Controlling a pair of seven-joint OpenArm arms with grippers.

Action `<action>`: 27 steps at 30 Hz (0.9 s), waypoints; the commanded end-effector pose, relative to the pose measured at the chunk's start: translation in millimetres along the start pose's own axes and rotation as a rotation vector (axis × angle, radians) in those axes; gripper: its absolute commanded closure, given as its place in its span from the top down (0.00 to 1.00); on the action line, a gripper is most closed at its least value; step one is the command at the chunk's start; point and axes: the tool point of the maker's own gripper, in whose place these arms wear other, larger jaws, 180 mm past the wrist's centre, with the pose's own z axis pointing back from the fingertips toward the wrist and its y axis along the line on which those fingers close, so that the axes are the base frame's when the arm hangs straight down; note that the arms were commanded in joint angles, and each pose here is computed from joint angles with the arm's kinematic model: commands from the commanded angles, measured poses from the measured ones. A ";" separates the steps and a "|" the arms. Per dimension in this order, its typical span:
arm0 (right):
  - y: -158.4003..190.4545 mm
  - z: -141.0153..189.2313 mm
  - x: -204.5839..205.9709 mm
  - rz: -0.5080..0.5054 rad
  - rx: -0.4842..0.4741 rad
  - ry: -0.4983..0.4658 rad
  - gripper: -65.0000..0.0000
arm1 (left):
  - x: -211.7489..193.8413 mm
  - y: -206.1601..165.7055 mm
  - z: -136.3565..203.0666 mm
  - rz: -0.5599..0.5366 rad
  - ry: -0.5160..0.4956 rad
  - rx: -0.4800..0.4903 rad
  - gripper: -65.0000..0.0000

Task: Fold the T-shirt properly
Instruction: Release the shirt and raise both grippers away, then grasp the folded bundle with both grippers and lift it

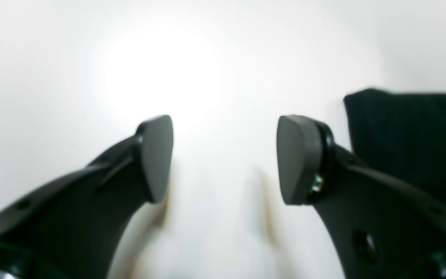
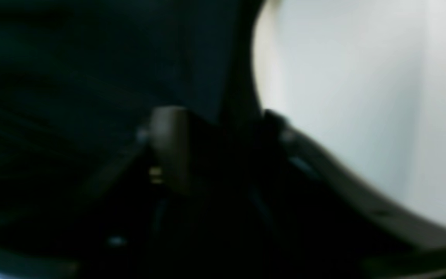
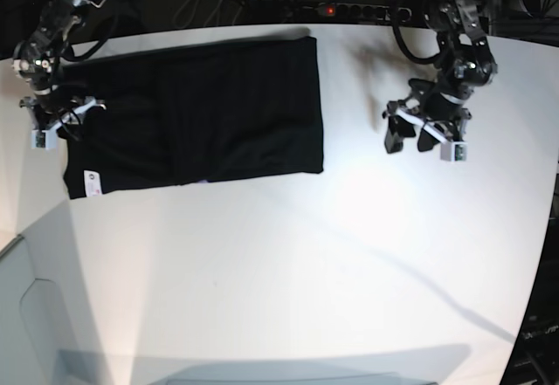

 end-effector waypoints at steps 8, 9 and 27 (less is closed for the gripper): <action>-7.0 3.2 -28.4 0.057 -0.027 0.149 0.00 | -5.1 1.3 -5.2 0.033 -0.001 -0.011 0.62; -7.3 5.4 -19.9 0.070 -0.034 0.128 0.00 | -5.9 0.2 -5.6 0.035 0.002 -0.014 0.62; 134.7 73.8 72.0 0.375 0.145 -0.188 0.00 | -24.6 -92.3 -33.5 -0.034 0.072 -0.232 0.62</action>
